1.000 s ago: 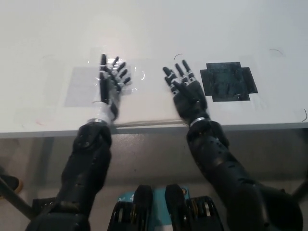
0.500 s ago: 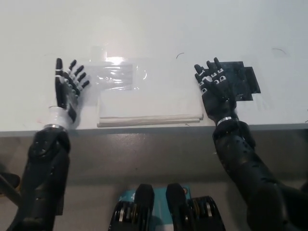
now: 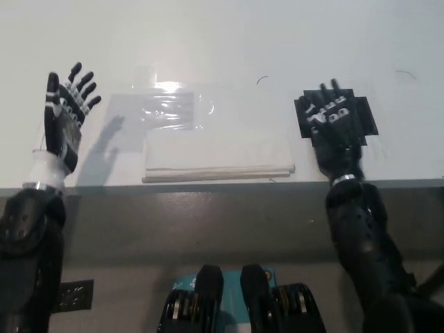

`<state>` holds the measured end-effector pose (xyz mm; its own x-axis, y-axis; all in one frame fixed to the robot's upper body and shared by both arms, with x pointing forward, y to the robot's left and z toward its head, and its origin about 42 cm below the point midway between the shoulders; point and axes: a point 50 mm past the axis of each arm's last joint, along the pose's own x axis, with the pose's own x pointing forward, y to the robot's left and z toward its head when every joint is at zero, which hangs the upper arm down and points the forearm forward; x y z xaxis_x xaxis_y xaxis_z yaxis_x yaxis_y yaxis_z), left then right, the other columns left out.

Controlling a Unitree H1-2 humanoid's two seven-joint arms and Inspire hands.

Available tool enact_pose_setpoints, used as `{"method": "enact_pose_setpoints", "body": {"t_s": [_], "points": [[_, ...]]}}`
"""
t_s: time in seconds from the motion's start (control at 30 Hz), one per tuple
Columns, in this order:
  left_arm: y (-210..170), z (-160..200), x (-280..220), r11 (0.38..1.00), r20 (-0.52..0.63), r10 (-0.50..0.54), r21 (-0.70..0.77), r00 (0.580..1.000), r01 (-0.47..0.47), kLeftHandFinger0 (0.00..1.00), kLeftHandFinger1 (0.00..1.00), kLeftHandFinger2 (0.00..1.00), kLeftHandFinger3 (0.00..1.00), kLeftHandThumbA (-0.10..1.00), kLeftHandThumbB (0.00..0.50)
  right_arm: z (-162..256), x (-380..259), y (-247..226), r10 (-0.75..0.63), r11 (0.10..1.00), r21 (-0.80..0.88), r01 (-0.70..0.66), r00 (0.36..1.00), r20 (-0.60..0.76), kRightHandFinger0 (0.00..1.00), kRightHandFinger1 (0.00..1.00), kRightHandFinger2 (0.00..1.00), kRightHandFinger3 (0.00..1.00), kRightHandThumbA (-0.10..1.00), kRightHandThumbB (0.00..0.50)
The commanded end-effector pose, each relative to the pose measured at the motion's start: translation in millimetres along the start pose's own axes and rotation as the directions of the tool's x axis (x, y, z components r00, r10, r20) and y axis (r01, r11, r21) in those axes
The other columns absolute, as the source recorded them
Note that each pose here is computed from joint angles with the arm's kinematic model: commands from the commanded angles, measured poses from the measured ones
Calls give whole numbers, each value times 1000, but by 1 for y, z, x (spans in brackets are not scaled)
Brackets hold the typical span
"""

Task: A stack of napkins is kept in the middle of the table close to the robot and the robot places both its hands sideways on the stack. Then it moves its hands away from each other while pressing down on the napkins to make them smooth

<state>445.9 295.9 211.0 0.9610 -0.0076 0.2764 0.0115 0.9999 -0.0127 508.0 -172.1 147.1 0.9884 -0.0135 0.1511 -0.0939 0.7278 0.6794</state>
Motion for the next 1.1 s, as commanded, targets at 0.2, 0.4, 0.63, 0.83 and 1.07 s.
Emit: {"method": "enact_pose_setpoints", "body": {"t_s": [0.2, 0.4, 0.63, 0.83, 1.07], "points": [[-36, 90, -94, 944, 298, -274, 263, 914, 197, 1000, 1000, 1000, 1000, 1000, 293, 150, -111, 121, 592, 753, -588, -297, 695, 408, 1000, 1000, 1000, 1000, 1000, 352], [-48, 96, -133, 941, 363, -302, 260, 882, 215, 1000, 1000, 1000, 1000, 1000, 262, 168, -184, 133, 675, 685, -656, -318, 615, 407, 1000, 1000, 1000, 1000, 1000, 311], [-53, 87, -188, 938, 365, -299, 284, 882, 201, 1000, 1000, 1000, 1000, 1000, 290, 129, -236, 90, 656, 673, -686, -277, 651, 381, 1000, 1000, 1000, 1000, 1000, 226], [-52, 59, -217, 945, 280, -281, 245, 918, 215, 1000, 1000, 1000, 1000, 1000, 295, 97, -261, 50, 534, 700, -680, -221, 794, 291, 1000, 1000, 1000, 1000, 1000, 228], [-42, 11, -225, 960, 117, -238, 177, 964, 215, 1000, 1000, 1000, 1000, 1000, 224, 61, -265, 8, 403, 720, -671, -174, 893, 201, 1000, 1000, 1000, 1000, 1000, 278]]}}
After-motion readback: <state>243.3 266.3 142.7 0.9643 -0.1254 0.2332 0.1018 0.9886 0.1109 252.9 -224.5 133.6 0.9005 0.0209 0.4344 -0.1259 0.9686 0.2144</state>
